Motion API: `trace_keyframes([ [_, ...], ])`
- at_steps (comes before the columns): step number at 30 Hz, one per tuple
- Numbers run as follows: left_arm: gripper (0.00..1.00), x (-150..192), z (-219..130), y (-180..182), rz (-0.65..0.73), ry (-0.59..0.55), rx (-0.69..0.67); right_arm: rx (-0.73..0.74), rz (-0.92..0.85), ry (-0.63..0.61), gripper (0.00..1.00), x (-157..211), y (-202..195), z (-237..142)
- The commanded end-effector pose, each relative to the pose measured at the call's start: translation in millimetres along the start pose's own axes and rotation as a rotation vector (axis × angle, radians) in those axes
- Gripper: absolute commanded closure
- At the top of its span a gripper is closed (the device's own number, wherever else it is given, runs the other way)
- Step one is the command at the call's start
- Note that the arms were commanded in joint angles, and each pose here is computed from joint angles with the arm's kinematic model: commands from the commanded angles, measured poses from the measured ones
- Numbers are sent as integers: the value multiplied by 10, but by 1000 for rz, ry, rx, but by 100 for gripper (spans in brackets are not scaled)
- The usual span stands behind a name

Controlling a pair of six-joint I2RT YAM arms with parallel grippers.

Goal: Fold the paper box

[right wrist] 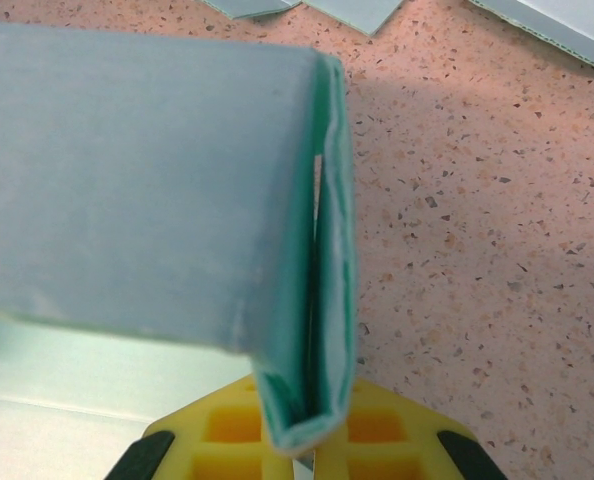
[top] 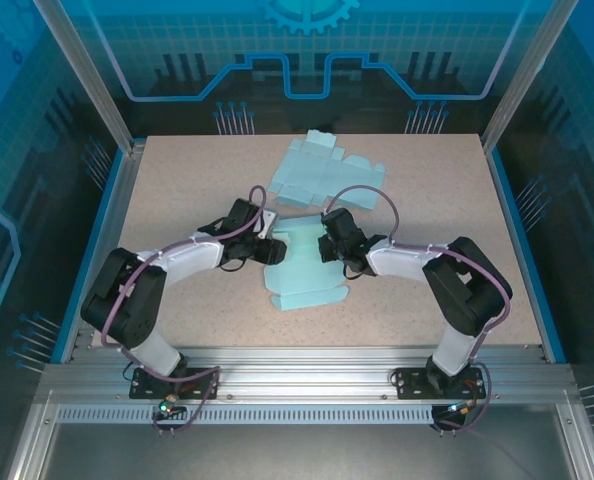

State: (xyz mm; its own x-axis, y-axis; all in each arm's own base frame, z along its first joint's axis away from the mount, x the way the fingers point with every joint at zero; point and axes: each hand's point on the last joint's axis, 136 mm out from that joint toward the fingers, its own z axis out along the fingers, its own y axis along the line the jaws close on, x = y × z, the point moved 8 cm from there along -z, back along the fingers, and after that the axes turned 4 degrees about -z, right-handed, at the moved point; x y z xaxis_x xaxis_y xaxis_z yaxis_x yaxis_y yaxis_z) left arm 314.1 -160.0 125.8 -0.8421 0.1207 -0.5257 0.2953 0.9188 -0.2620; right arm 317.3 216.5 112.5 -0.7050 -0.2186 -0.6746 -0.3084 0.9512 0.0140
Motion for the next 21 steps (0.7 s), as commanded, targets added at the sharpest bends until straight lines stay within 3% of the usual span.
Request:
trace_keyframes([
  [1,35,-206,22,-39,-35,-91,-6,-25,-15,1,91,-8,75,-22],
  [6,41,-282,94,-27,-80,-125,-26,-34,-12,5,91,-13,91,0],
  [18,85,-269,180,-14,-62,-159,-173,-23,2,26,91,-29,98,29],
  [21,91,-271,154,-50,-57,-159,-163,-14,5,33,90,-57,102,38],
])
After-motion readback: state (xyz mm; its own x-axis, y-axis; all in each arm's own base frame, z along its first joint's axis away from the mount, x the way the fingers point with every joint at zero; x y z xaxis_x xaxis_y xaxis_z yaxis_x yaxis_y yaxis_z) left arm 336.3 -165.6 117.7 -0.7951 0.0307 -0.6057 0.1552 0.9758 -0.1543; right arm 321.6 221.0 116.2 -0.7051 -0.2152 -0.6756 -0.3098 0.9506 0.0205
